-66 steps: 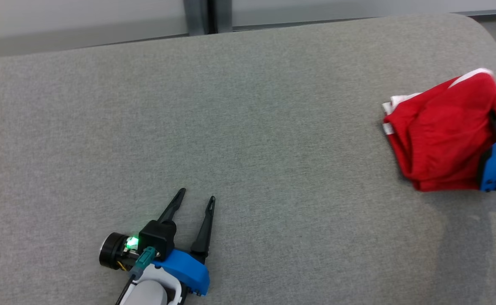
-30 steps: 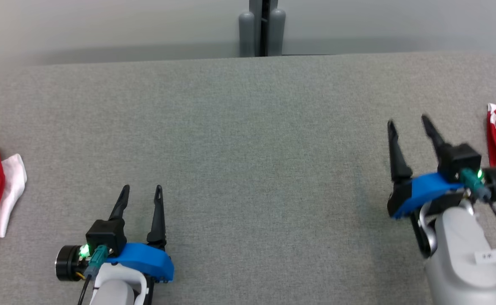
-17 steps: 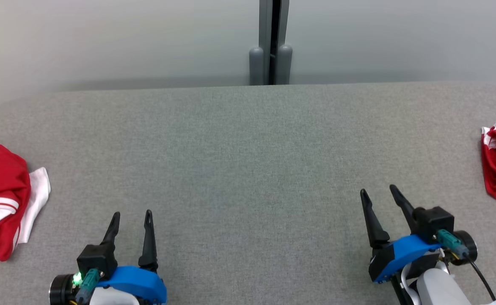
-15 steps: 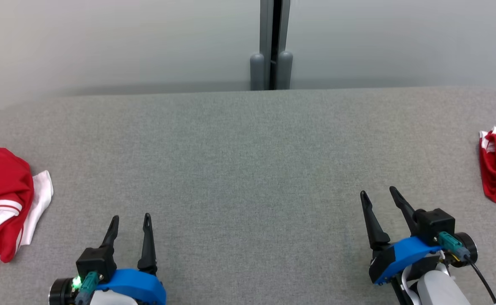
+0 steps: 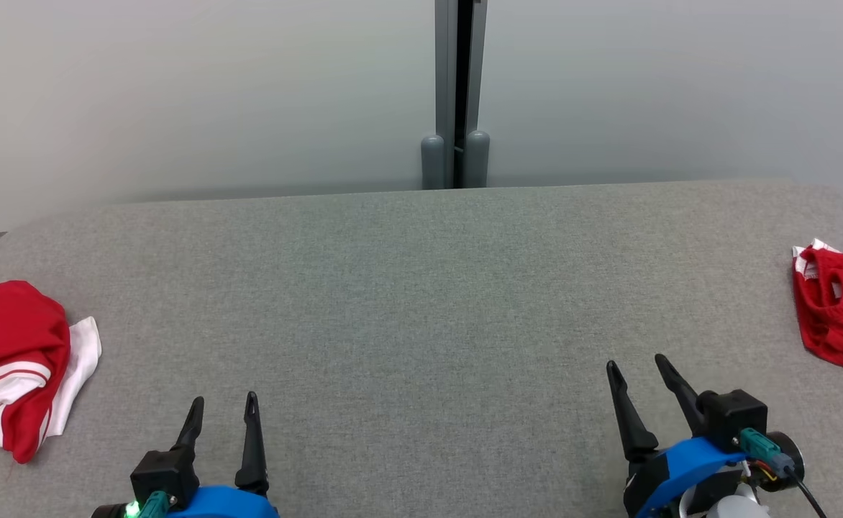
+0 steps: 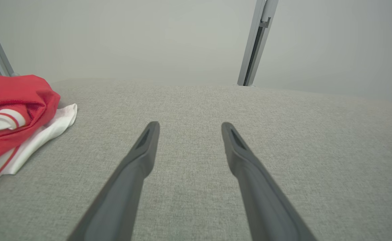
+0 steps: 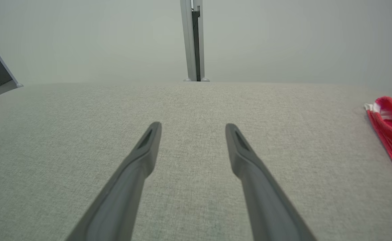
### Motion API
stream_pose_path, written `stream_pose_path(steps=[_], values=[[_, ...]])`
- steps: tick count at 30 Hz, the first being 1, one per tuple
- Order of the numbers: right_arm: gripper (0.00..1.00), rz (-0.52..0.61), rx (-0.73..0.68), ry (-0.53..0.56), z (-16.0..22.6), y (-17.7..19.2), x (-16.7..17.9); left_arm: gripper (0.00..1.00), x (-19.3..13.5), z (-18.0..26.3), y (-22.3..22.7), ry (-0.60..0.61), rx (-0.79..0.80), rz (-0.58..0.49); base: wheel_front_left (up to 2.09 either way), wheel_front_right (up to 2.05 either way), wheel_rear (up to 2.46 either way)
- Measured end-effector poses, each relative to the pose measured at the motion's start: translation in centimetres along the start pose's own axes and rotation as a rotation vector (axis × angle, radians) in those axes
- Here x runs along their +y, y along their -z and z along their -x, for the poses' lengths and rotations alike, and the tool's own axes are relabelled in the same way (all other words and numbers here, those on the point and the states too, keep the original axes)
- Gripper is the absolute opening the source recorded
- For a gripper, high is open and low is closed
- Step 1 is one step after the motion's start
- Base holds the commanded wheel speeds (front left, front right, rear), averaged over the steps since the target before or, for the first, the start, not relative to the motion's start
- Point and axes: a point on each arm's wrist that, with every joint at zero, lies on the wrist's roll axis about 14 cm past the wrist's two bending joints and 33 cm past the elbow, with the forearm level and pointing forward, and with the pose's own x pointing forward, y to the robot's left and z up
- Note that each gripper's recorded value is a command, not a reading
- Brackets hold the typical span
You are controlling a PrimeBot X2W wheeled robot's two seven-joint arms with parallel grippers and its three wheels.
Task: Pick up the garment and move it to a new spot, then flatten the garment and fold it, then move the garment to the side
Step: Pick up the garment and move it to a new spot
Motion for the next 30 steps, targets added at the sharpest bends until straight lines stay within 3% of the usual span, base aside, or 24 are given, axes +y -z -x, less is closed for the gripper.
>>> stream_pose_path(steps=[14,30], values=[[1.00,0.007,0.030,-0.090,-1.0,0.9,3.0,1.00,2.5,1.9,0.1,-0.090,-0.009,0.036,0.00,0.00,0.00],[1.00,0.025,0.092,-0.481,-4.2,2.9,16.7,1.00,13.8,11.7,2.4,-0.540,0.011,0.118,0.00,0.00,0.00]])
